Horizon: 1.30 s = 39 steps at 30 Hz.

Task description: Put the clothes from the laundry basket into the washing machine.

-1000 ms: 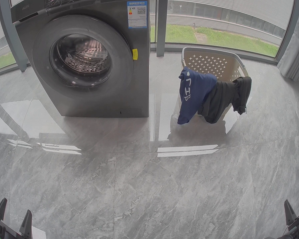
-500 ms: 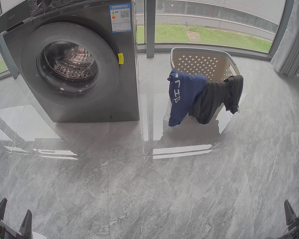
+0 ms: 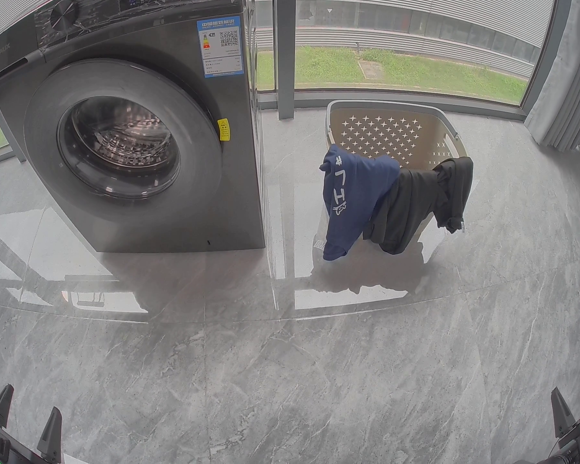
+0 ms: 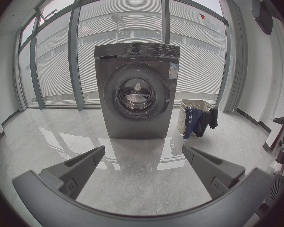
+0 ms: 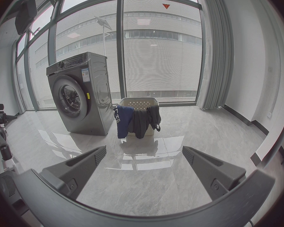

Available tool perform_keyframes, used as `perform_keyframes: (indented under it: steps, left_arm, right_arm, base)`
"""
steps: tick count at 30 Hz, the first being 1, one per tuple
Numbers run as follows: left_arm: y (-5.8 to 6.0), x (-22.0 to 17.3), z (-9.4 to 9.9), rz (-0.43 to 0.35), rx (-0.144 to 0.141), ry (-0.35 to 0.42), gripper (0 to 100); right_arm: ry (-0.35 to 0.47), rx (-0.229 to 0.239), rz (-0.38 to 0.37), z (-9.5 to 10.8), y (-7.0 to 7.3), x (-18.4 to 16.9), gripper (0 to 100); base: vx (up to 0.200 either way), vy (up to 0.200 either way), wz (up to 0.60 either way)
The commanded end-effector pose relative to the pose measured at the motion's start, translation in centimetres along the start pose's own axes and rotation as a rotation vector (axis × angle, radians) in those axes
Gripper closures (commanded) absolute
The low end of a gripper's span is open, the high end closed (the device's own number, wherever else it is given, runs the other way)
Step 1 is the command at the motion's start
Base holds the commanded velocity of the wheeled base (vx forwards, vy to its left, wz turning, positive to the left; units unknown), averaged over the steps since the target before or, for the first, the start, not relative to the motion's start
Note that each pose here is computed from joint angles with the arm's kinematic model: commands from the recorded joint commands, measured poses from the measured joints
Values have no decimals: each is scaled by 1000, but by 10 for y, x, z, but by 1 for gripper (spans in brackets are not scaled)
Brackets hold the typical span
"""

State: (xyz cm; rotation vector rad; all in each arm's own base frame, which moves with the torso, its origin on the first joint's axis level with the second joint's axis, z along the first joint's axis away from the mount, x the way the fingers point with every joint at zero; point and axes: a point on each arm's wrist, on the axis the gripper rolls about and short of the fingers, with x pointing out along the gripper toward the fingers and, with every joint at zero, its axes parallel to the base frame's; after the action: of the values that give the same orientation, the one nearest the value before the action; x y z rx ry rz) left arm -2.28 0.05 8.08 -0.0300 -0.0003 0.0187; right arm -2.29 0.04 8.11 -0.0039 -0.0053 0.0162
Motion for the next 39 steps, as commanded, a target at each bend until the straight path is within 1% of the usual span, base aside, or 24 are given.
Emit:
perform_keyframes:
  steps: [1,5,7,35,39]
  left_arm:
    - [0,0,-5,0,-1,2,0]
    - [0,0,-5,0,-1,3,0]
    - [0,0,-5,1,2,1,0]
    - [0,0,-5,0,1,0,0]
    - [0,0,-5,0,-1,2,0]
  right_arm:
    - [1,-1,1,-5,0,0,0]
    - [1,-1,1,-5,0,0,0]
    - [1,-1,1,-5,0,0,0]
    - [1,-1,2,-5,0,0,0]
    - [1,-1,2,-5,0,0,0]
  base:
    - [0,0,0]
    - [0,0,0]
    - [0,-200,0]
    - [0,-200,0]
    - [0,0,0]
